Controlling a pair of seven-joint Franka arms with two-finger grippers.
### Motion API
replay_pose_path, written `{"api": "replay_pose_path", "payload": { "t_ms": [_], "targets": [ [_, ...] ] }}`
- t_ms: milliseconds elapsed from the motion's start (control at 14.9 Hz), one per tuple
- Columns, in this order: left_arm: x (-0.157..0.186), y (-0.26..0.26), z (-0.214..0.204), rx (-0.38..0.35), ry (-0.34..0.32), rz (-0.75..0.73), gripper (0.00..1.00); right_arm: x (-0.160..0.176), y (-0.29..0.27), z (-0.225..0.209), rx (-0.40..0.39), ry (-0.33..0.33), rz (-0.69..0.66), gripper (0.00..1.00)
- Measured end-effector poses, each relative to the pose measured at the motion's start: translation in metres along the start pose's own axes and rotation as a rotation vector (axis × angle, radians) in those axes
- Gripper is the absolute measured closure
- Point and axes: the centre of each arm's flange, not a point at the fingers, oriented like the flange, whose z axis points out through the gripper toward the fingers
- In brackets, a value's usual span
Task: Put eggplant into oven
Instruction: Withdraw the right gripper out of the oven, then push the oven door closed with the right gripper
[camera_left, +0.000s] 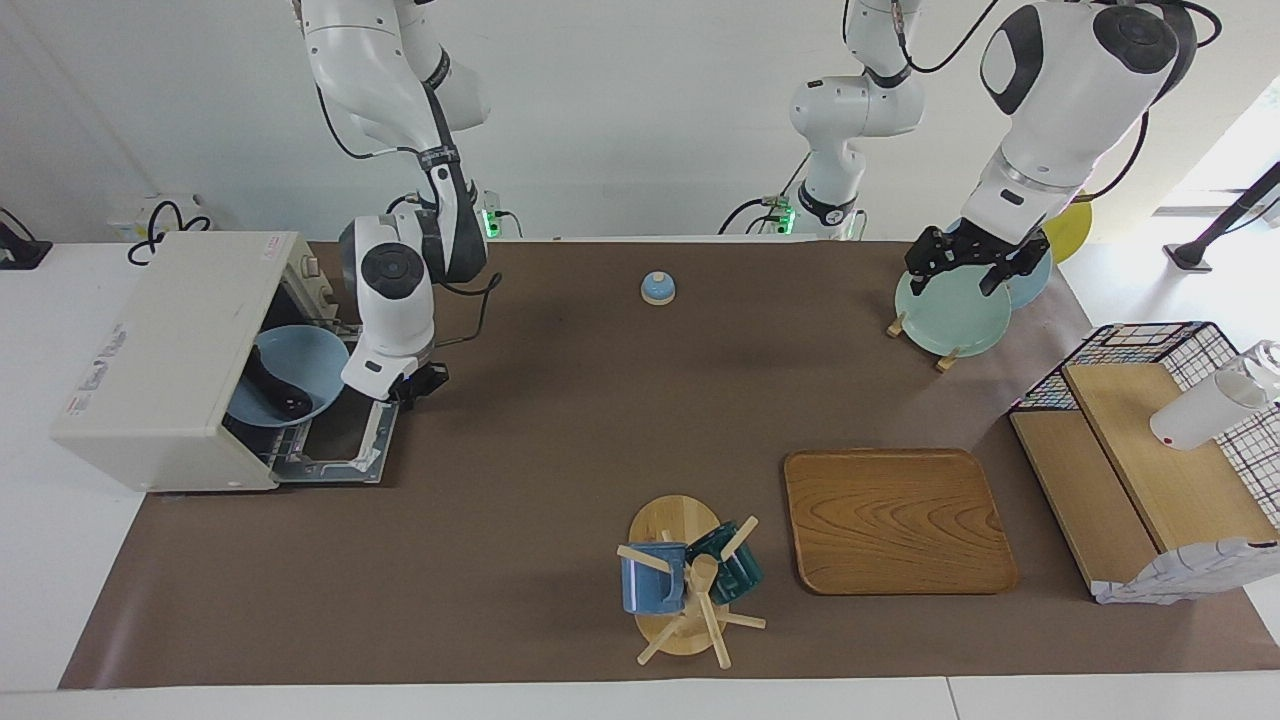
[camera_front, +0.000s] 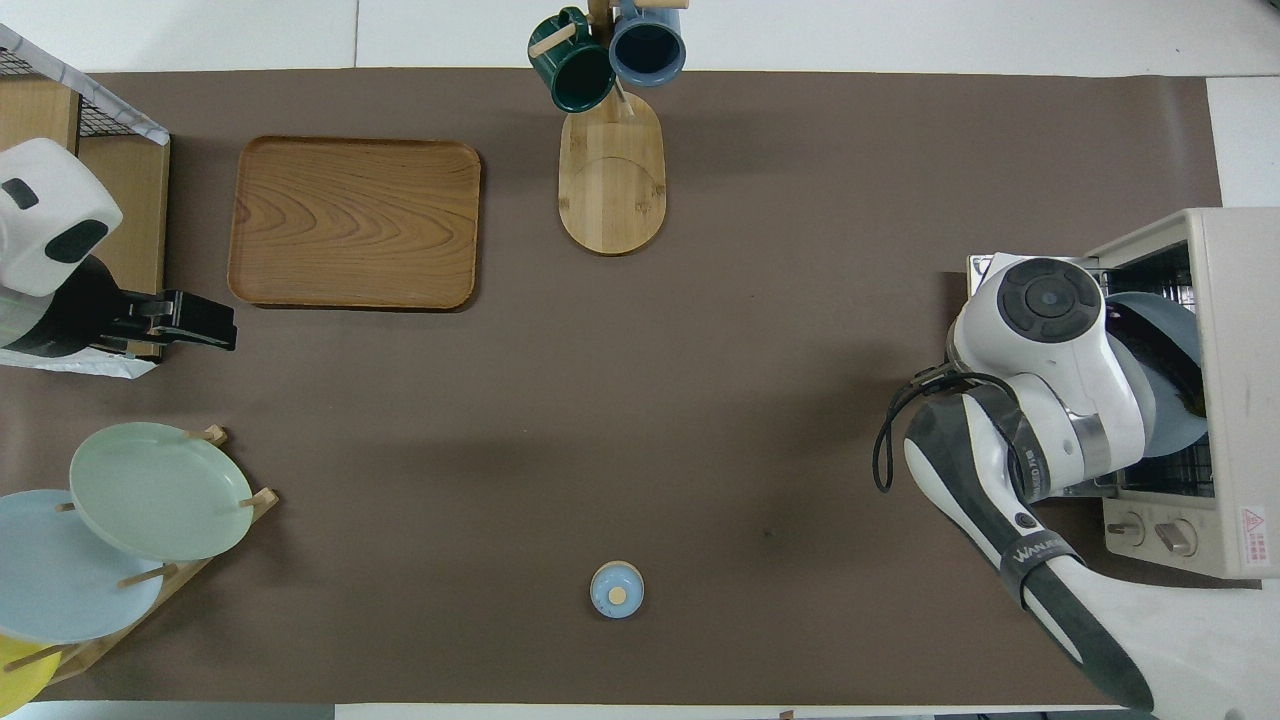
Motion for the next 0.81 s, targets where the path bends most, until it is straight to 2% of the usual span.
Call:
{"api": "replay_pose_path", "payload": {
  "t_ms": [269,471,673,807],
  "targets": [
    [0.0,0.0,0.0,0.0,0.0,0.0,0.0,-0.004,0.033,-0.06,0.004,-0.055,-0.083,0.99],
    [0.0,0.0,0.0,0.0,0.0,0.0,0.0,-0.031,0.104,-0.114,-0.014,-0.018,-0.112,0.99],
    [0.0,0.0,0.0,0.0,0.0,0.0,0.0,-0.065,0.166,-0.121,-0.019,-0.005,-0.109,0.99],
    [0.0,0.0,0.0,0.0,0.0,0.0,0.0,-0.065,0.165,-0.122,-0.013,-0.007,-0.116,0.99]
  ]
}}
